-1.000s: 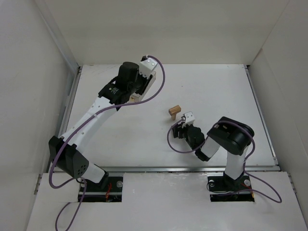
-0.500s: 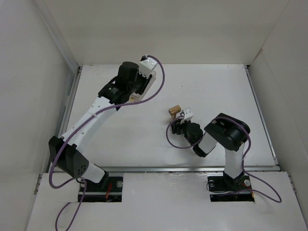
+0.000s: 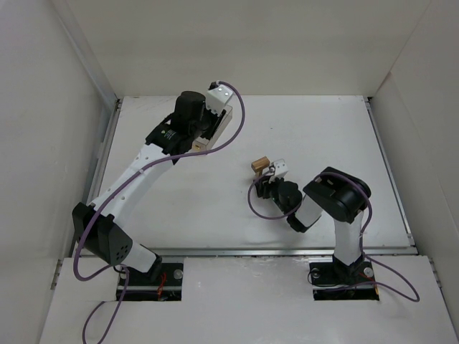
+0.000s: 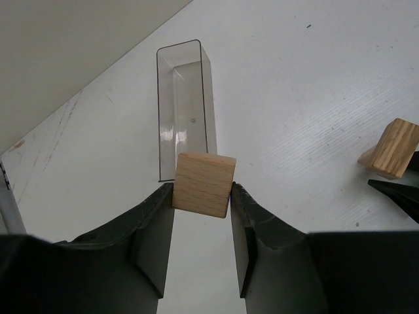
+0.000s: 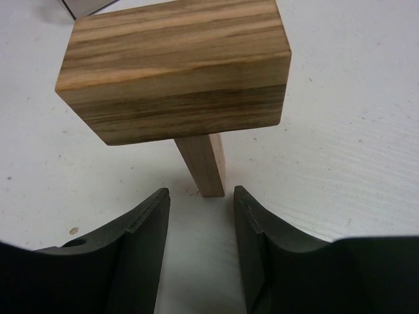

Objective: Build the wood block tower

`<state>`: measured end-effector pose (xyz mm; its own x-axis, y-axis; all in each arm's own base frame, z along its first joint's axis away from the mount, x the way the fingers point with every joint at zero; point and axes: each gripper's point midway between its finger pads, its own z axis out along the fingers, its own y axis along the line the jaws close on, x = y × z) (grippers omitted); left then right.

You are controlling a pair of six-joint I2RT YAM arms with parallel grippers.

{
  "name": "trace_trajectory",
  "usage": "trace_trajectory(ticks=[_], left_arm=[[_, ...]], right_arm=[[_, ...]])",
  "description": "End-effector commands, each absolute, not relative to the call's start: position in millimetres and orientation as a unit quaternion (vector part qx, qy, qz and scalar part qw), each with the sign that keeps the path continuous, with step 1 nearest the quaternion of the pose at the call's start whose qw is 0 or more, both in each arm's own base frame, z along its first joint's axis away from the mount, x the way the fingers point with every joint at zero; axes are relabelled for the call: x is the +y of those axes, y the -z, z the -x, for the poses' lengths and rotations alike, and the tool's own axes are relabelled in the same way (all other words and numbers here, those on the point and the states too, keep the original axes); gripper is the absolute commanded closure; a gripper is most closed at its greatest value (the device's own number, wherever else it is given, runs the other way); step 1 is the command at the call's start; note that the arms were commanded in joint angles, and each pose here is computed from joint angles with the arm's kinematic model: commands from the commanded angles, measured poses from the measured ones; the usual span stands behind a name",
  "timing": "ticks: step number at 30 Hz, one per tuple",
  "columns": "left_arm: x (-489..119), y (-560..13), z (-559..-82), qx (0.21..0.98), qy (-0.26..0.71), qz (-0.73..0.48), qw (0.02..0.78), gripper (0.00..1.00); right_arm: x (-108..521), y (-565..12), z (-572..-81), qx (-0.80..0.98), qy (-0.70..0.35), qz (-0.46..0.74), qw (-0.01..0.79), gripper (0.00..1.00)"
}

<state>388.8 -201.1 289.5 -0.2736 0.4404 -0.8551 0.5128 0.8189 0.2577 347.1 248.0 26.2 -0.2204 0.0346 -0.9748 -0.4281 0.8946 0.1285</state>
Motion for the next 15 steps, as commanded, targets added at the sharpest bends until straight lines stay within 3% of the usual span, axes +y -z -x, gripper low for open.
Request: trace_trajectory(ticks=[1,15], left_arm=[[-200.0,-307.8,-392.0,0.782,0.034,-0.292,0.55,1.0],[-200.3,-305.5,-392.6,0.782,0.034,-0.292,0.55,1.0]], right_arm=[[261.1,-130.3,-358.4,0.61,-0.285,0.081,0.735,0.51],[274.0,-133.5,-352.1,0.601,-0.309,0.111,0.729,0.56]])
